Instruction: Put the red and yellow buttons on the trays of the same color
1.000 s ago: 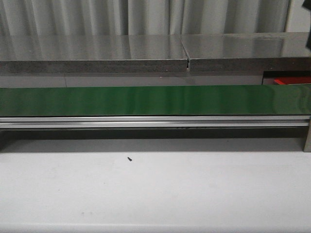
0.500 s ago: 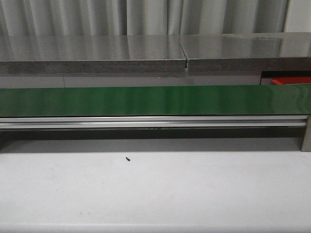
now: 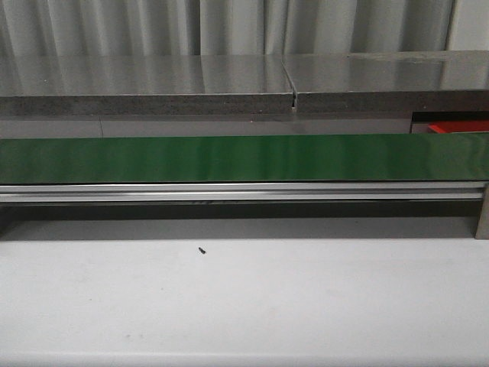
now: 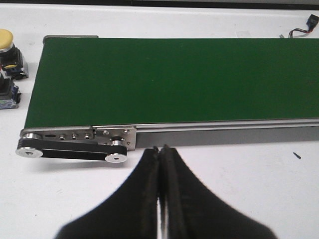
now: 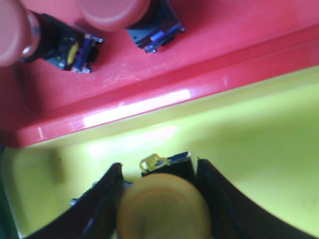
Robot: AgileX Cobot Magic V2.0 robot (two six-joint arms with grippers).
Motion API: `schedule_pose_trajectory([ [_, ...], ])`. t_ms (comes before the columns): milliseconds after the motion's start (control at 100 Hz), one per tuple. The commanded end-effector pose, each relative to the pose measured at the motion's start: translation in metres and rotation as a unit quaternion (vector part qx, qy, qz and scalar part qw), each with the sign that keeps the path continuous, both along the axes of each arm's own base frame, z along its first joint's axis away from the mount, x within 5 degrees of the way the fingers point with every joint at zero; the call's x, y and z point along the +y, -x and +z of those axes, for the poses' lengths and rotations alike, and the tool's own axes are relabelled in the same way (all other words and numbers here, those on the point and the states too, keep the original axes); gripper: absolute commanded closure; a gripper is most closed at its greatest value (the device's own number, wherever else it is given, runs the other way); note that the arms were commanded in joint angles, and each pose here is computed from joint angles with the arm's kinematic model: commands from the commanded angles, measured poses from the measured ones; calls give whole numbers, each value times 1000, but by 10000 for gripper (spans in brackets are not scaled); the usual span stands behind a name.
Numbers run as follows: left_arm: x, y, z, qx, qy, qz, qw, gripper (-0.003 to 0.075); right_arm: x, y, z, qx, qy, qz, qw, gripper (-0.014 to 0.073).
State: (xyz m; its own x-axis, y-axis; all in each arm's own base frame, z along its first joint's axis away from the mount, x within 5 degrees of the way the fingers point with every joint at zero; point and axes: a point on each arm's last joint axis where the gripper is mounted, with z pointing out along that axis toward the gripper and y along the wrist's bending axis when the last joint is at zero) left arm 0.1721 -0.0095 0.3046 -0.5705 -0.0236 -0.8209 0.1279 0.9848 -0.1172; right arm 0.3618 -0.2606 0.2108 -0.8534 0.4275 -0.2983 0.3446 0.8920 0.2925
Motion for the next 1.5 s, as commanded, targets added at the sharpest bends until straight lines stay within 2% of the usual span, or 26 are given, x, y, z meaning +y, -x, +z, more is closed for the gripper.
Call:
schedule_pose_trajectory([
  [0,0,-3,13,-37,10,9,999,739,2,-1,25,-37,19,-1,999,407],
  [230,0,-3,13,-37,10,9,999,739,2,-4,17,-29,17,1,999,382],
  [450,0,-3,13,-37,10,9,999,739,2,-4,18,-30,18,2,999,157],
  [520,0,-3,13,-37,10,9,999,739,3,-3,22,-33,20,2,999,110],
  [660,0,-3,13,-37,10,9,999,739,7,0,49,-69,38,-6,997,102],
  [800,0,-4,13,-38,10,10,999,739,19,7,93,-122,66,-8,990,102],
  [920,0,-4,13,-38,10,10,999,739,43,11,133,-172,111,18,979,102],
  [1040,0,-4,13,-38,10,10,999,739,83,11,176,-239,168,71,954,107],
  [1120,0,-4,13,-38,10,10,999,739,117,13,197,-270,184,105,939,107],
  [1220,0,-4,13,-39,10,10,999,739,156,20,202,-285,191,144,928,107],
  [1280,0,-4,14,-41,10,11,999,739,179,28,204,-300,206,162,917,107],
  [1490,0,-4,14,-42,10,11,999,739,240,76,175,-345,230,199,888,107],
])
